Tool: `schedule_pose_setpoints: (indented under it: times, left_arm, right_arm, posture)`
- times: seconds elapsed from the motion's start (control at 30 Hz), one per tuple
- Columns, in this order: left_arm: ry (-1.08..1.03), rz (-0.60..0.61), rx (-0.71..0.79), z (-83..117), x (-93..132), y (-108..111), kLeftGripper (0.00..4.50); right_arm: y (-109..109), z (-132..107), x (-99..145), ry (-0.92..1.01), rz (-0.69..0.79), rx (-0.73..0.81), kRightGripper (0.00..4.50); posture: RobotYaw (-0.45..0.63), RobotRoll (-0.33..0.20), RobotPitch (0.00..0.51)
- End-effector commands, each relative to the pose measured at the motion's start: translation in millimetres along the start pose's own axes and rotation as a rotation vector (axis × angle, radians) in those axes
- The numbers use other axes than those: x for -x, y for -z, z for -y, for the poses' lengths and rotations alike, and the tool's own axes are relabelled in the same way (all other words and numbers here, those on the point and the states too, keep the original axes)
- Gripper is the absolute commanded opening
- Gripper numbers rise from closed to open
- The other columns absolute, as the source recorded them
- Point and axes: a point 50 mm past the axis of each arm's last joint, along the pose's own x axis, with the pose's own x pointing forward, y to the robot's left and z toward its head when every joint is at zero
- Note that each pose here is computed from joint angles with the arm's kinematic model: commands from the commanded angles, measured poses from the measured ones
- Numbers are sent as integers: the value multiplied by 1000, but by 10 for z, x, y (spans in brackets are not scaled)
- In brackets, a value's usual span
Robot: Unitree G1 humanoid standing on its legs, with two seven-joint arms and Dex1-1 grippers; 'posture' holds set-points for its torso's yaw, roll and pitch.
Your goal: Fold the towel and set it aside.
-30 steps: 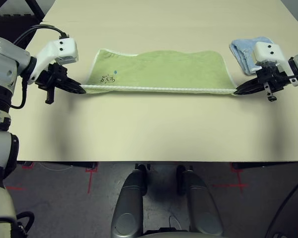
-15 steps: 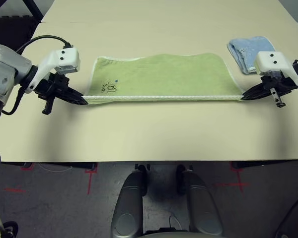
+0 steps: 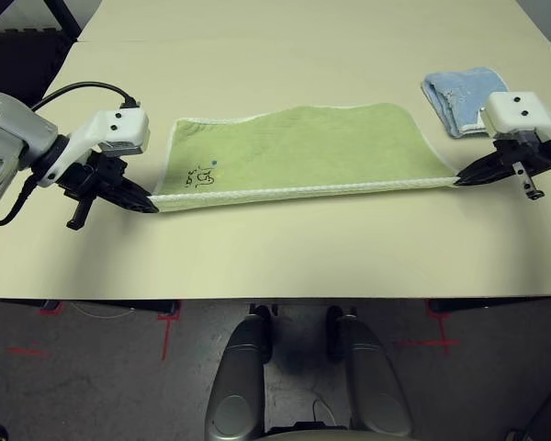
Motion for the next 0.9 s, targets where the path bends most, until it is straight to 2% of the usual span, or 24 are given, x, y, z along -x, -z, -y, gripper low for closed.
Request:
schedule_pose_setpoints:
  times: [0.03,0.2,0.43,0.67,0.9]
  left_arm:
    - [-61,-54,52,-77,83,156,25]
    - [-120,-33,26,-208,55,142,25]
    - [-158,-21,9,-282,91,99,25]
    - [-385,83,-17,-481,179,-79,25]
    - [-509,137,5,-592,87,-103,25]
  right_arm:
    - [93,-109,64,-25,-7,-98,0]
    - [27,-129,30,-45,45,-131,0]
    - [94,-81,27,-14,-5,-138,0]
    - [123,132,-1,167,-48,-76,0]
    - [118,252,-93,284,-25,-54,0]
  posture:
    - [31,0,268]
    - [28,0,268]
    - [30,0,268]
    - [33,0,270]
    - [40,0,274]
